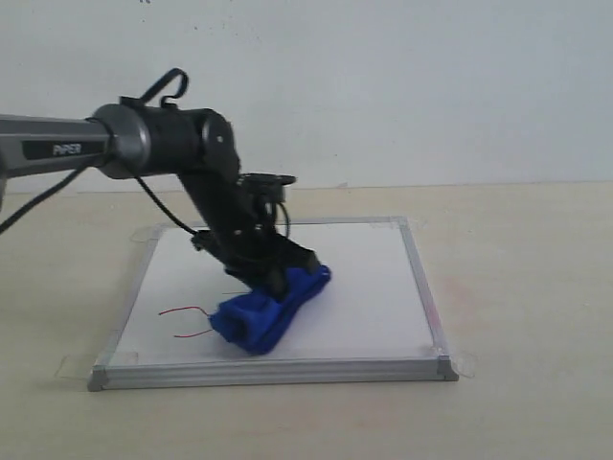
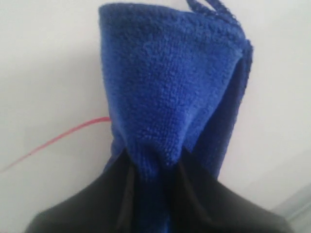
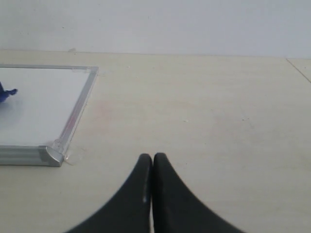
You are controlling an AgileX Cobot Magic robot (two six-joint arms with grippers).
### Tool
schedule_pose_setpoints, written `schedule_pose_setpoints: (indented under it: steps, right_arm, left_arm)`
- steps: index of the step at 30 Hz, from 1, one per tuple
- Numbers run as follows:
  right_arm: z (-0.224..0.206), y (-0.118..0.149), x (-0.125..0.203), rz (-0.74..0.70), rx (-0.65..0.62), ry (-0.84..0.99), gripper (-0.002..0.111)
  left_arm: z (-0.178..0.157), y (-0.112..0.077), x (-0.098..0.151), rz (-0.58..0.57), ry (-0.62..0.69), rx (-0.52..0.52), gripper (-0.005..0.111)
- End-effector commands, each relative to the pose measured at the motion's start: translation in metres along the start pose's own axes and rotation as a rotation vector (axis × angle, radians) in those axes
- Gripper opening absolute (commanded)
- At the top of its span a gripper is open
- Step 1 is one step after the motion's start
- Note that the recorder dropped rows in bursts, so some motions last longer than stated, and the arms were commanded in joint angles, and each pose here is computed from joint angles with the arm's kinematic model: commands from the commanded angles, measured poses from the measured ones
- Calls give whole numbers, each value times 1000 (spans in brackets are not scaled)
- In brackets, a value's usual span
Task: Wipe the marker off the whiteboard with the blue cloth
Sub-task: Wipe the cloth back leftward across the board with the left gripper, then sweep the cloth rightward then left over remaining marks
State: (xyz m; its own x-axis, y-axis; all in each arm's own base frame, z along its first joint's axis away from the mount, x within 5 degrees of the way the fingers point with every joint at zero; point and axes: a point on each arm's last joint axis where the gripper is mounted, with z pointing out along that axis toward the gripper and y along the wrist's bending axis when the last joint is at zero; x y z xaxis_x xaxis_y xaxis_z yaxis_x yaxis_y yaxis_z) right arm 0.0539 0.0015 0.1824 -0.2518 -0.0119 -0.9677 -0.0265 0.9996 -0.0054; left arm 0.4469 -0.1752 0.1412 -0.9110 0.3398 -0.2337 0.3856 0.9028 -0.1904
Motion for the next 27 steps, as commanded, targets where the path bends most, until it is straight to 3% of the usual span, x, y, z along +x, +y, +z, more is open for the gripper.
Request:
schedule_pose_setpoints:
  steps: [1, 3, 6, 10, 13, 16, 18, 20, 22, 27]
  right_arm:
    - [0, 0, -1, 1, 5, -8, 0]
    - [0, 0, -1, 1, 5, -8, 0]
    - [0, 0, -1, 1, 5, -8, 0]
    - [0, 0, -1, 1, 5, -8, 0]
    - [0, 0, -1, 1, 5, -8, 0]
    - [0, 0, -1, 1, 5, -8, 0]
    - [0, 0, -1, 1, 5, -8, 0]
    - [0, 0, -1, 1, 5, -8, 0]
    - [0, 0, -1, 1, 5, -8, 0]
    - [0, 0, -1, 1, 5, -8, 0]
  left_arm:
    - [9, -57, -5, 149, -82, 4, 4]
    - [11, -65, -5, 205, -89, -45, 4]
    - [10, -57, -3, 238, -61, -163, 4]
    - [0, -10, -2, 151, -13, -411, 4]
    - [-11, 37, 0, 23, 1, -511, 4]
    - [-20, 76, 6, -86, 21, -509, 4]
    - [-23, 93, 10, -168, 24, -467, 4]
    - [-22, 98, 12, -227, 24, -390, 4]
    - [-20, 91, 10, -208, 14, -326, 4]
    - [-2, 45, 5, -104, 22, -185, 4]
